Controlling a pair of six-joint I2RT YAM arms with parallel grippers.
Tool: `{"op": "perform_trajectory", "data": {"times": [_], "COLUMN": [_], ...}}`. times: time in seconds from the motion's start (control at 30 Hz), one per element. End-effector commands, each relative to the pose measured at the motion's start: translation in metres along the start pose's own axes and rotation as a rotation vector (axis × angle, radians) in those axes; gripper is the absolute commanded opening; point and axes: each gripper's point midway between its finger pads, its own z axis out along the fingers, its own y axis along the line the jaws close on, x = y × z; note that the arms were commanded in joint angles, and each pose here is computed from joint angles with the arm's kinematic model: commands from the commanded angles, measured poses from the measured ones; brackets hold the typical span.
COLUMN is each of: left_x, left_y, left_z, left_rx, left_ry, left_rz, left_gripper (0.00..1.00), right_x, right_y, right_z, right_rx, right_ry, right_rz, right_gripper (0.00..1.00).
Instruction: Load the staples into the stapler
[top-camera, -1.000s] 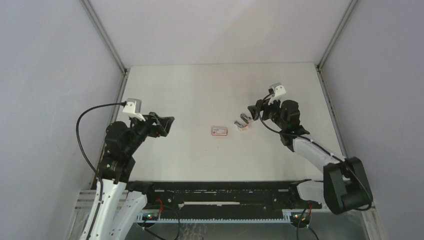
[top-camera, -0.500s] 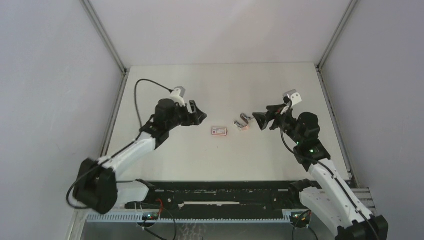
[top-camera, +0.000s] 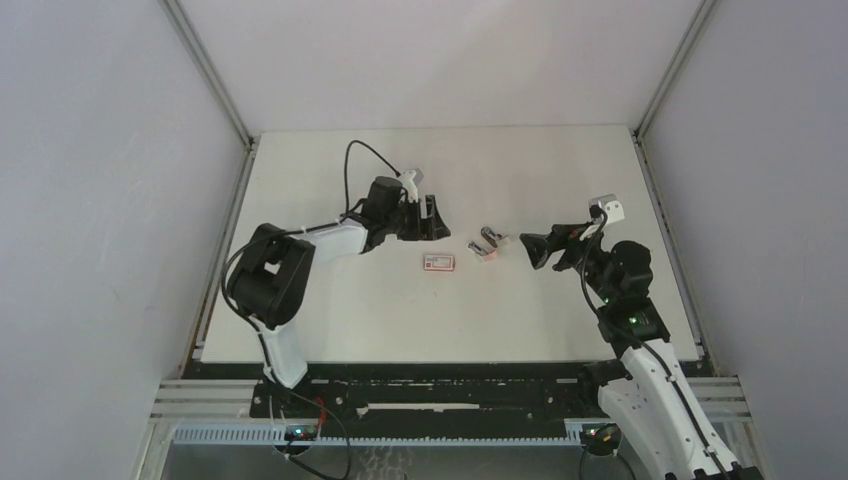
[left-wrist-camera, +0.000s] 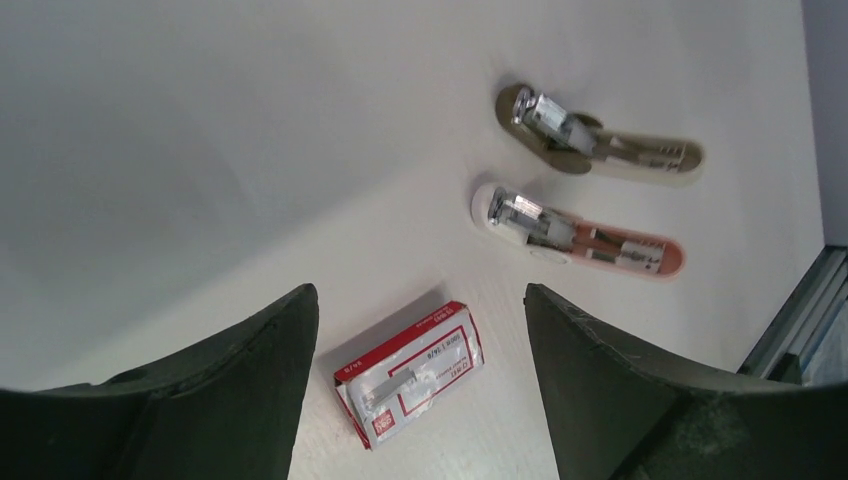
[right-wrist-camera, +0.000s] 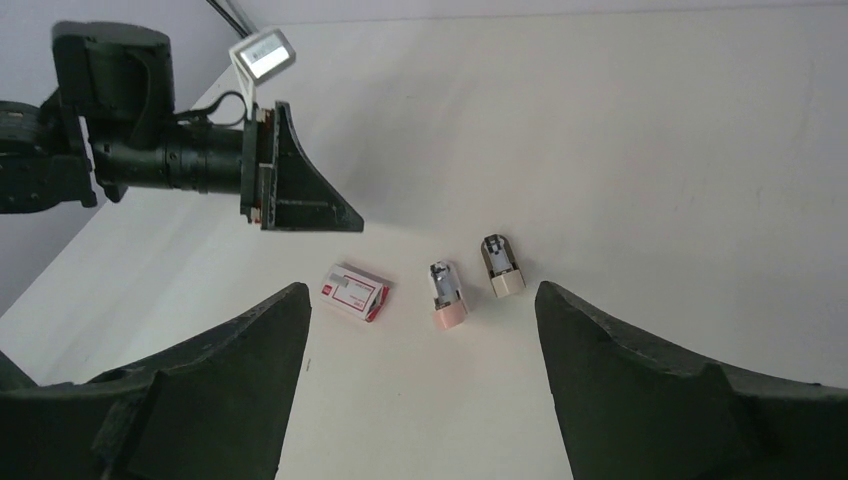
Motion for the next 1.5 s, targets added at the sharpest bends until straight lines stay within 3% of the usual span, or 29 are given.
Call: {"op": "perform_trajectory", "data": {"times": [0.0, 0.47, 0.7, 0.97, 1.13, 1.47], "left_x": [0.011, 0.082, 0.121, 0.112, 0.109, 0.112], "left_y": [-0.020, -0.015, -0.026, -0.005, -0.002, -0.011], "left_z": [0.011, -0.006, -0.025, -0.022, -0.022, -0.012], "left_rx": [0.073, 0.071, 0.054, -0.260, -0.362, -0.308], "left_ry": [0.057, 0.178, 0.221, 0.175, 0.164, 0.163], "left_rz": [0.053, 0.013, 0.147, 0.360, 0.425, 0.436], "left_gripper": [0.79, 0.79, 0.79, 0.79, 0.79, 0.76], "right_x": [-0.007, -0.004, 0.001, 0.002, 0.003, 0.005], "right_y": [0.000, -0.006, -0.009, -0.010, -0.012, -0.013], "right_z": [0.001, 0.001, 0.004, 0.004, 0.003, 0.002], "right_rx": [-0.005, 0.015, 0.020, 0.021, 0.031, 0.033], "right_ry": [-0.018, -0.006, 0.003, 0.007, 0.004, 0.003], "right_rz": [0.037, 0.049, 0.061, 0.064, 0.061, 0.066], "right_gripper": [0.82, 0.82, 0.82, 0.82, 0.82, 0.82]}}
